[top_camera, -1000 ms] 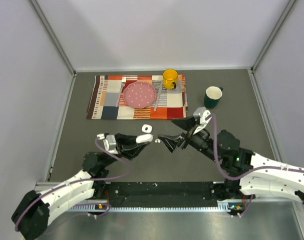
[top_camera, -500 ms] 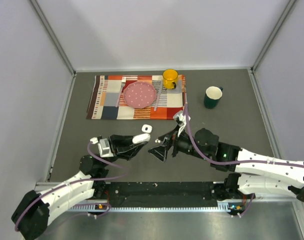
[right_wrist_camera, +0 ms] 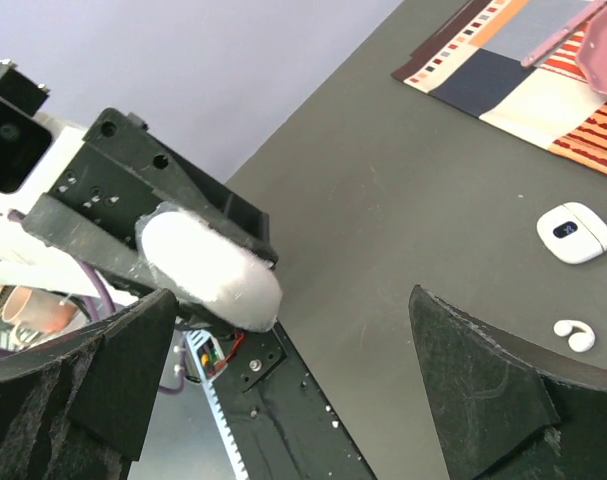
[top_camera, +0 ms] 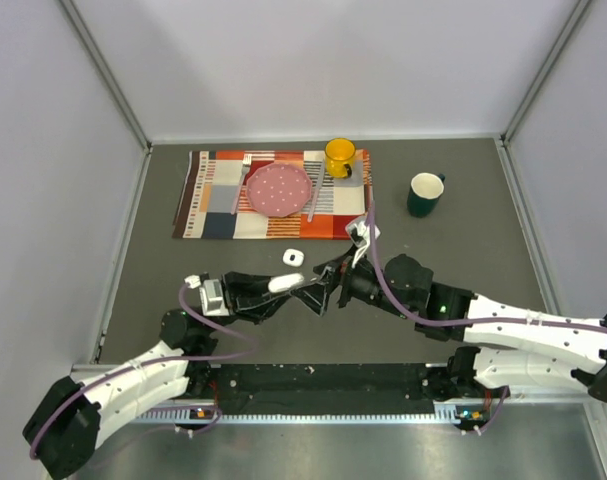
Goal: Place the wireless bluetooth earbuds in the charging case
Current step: Open the charging case.
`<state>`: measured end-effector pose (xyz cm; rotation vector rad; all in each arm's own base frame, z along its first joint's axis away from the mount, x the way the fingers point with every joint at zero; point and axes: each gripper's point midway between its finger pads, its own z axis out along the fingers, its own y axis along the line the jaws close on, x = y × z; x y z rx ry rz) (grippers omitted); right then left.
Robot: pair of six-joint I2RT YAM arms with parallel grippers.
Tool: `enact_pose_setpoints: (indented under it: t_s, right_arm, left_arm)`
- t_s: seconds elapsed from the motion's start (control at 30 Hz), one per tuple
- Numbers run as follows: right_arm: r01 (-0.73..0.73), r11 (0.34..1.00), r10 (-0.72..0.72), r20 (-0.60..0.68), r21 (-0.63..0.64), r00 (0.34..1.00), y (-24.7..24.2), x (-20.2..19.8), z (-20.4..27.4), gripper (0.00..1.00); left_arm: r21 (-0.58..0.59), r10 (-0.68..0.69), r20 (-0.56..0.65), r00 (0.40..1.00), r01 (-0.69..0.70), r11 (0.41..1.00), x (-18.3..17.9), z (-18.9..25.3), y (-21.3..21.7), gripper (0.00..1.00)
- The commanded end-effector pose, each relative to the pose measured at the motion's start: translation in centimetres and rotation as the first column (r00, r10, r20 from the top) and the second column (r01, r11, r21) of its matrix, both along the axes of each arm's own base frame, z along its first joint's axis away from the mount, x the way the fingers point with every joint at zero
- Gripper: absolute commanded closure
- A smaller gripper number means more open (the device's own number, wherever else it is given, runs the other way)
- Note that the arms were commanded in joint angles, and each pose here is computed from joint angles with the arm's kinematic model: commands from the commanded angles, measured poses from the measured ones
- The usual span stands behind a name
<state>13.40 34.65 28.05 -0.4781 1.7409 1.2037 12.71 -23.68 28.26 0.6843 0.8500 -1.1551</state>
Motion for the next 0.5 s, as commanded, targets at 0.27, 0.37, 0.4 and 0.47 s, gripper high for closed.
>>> enact_pose_setpoints:
  t_s: [0.27, 0.37, 0.4, 0.47]
  right_arm:
    - [0.095, 0.99, -0.1, 0.04, 0.101, 0.994, -0.3, 3.0, 4.1, 0.01]
    - [0.081, 0.989, -0.085, 0.027, 0.124, 0.996, -0.5, 3.3, 4.4, 0.01]
    - [0.073, 0.989, -0.077, 0.025, 0.127, 0.997, -0.4, 3.2, 4.4, 0.01]
    - [0.051, 0.989, -0.056, 0.032, 0.135, 0.998, -0.3, 2.9, 4.6, 0.01]
  left_arm:
    - [-0.012, -0.107, 0.09, 0.99, 0.108, 0.994, -3.1, 0.1, 0.4, 1.0]
    - [-0.016, -0.104, 0.095, 0.99, 0.106, 0.994, -3.1, 0.3, 0.4, 1.0]
    - [-0.018, -0.099, 0.094, 0.991, 0.102, 0.995, -3.1, 0.3, 0.5, 1.0]
    - [-0.019, -0.086, 0.082, 0.993, 0.088, 0.996, -2.8, 0.2, 0.5, 1.0]
